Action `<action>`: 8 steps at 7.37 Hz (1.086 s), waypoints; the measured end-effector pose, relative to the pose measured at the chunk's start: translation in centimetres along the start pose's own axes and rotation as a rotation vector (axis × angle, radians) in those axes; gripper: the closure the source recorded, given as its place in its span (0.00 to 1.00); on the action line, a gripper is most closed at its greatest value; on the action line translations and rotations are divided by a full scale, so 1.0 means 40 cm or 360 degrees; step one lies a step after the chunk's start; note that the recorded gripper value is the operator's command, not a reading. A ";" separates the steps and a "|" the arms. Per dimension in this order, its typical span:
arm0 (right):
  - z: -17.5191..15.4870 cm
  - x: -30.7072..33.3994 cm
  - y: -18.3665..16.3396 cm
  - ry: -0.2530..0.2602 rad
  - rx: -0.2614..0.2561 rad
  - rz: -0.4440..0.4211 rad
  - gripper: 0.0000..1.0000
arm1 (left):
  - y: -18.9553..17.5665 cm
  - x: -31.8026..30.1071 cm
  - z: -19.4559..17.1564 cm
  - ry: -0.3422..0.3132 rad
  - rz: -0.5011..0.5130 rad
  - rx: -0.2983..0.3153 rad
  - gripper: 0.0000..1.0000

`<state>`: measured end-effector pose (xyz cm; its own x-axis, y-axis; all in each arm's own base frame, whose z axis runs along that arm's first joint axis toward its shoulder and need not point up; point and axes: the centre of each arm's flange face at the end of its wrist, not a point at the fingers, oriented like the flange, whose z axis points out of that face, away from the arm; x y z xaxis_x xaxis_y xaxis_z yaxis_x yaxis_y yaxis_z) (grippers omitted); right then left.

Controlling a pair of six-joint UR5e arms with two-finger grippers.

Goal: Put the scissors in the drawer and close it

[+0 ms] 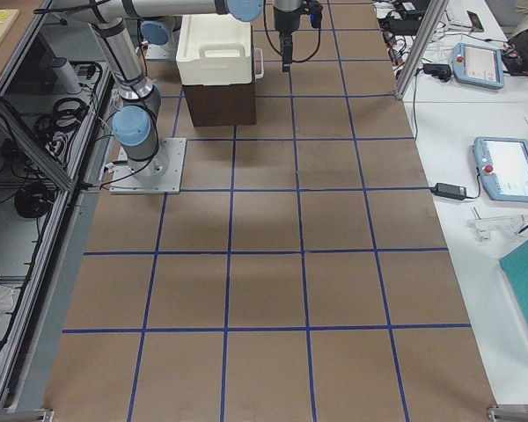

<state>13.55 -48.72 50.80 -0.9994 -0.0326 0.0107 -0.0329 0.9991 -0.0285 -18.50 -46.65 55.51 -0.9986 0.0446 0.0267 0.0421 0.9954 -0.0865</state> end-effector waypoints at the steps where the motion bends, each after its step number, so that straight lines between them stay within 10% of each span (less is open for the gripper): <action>1: 0.000 0.001 0.001 0.0008 -0.0001 -0.0004 0.00 | -0.003 -0.012 0.002 0.0006 -0.0005 0.0007 0.00; 8: -0.003 -0.001 -0.001 -0.0004 0.0013 -0.0021 0.00 | -0.002 -0.021 0.003 0.0006 -0.0012 0.0004 0.00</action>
<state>13.58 -48.76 50.93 -0.9989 -0.0457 0.0084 -0.0460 0.9983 -0.0368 -17.68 -46.77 55.36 -0.9988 0.0372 0.0312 0.0343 0.9954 -0.0890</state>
